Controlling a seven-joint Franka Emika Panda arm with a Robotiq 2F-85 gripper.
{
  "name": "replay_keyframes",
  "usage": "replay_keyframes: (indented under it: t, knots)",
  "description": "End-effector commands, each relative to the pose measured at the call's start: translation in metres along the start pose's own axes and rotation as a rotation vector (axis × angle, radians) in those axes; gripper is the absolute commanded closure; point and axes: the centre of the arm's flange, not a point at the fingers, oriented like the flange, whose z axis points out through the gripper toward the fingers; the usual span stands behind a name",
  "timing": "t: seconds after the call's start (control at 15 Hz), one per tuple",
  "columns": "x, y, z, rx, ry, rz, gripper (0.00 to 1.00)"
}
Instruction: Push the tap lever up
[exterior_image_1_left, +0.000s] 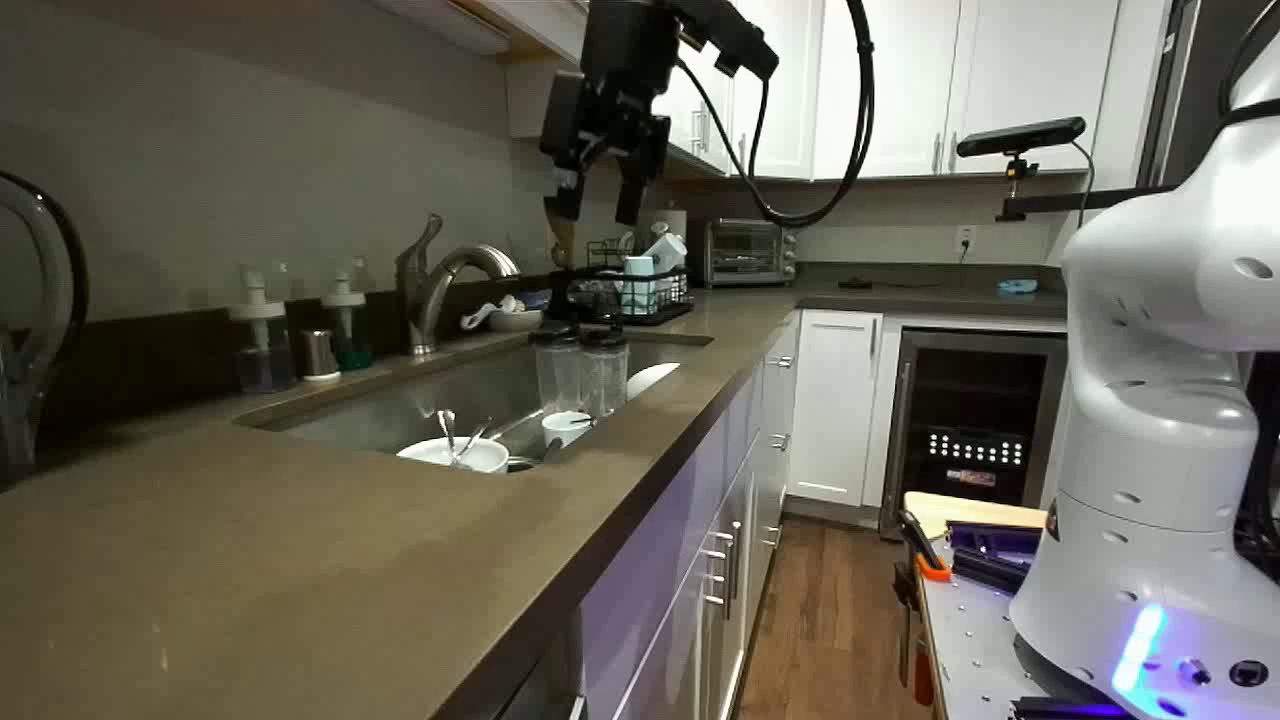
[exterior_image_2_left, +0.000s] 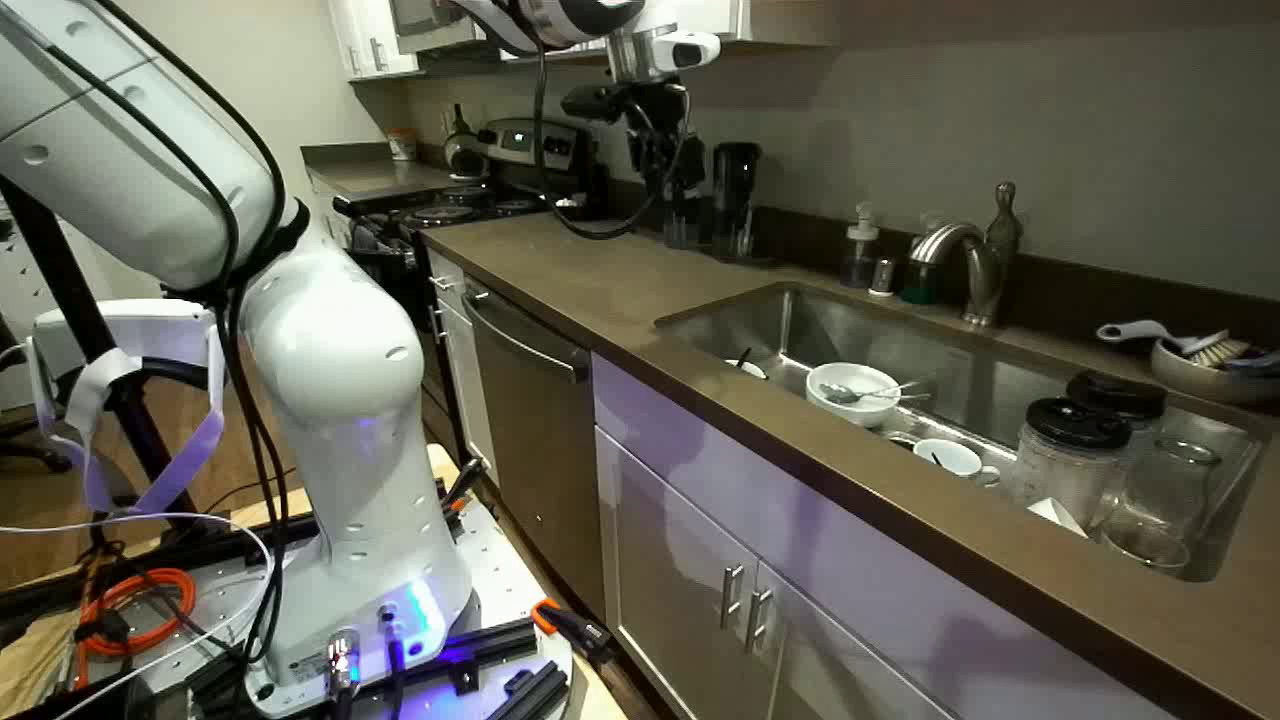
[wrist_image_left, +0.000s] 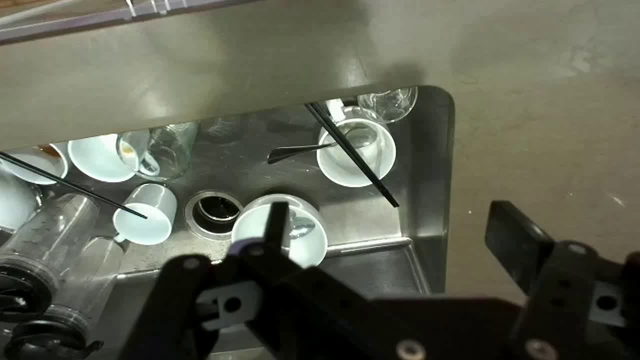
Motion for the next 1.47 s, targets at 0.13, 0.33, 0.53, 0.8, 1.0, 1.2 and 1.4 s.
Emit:
replay_keyframes:
  t: [0.13, 0.33, 0.53, 0.8, 1.0, 1.2, 1.4]
  knots:
    - [0.0, 0.0, 0.0, 0.0, 0.0, 0.0, 0.0]
    - [0.0, 0.0, 0.0, 0.0, 0.0, 0.0, 0.0]
    - [0.0, 0.0, 0.0, 0.0, 0.0, 0.0, 0.0]
    - [0.006, 0.002, 0.002, -0.012, 0.025, 0.017, 0.0]
    - [0.038, 0.017, -0.004, -0.018, 0.13, 0.076, 0.0]
    - [0.071, 0.038, -0.014, -0.005, 0.236, 0.123, 0.0]
    - [0.107, 0.059, -0.019, 0.031, 0.326, 0.149, 0.0]
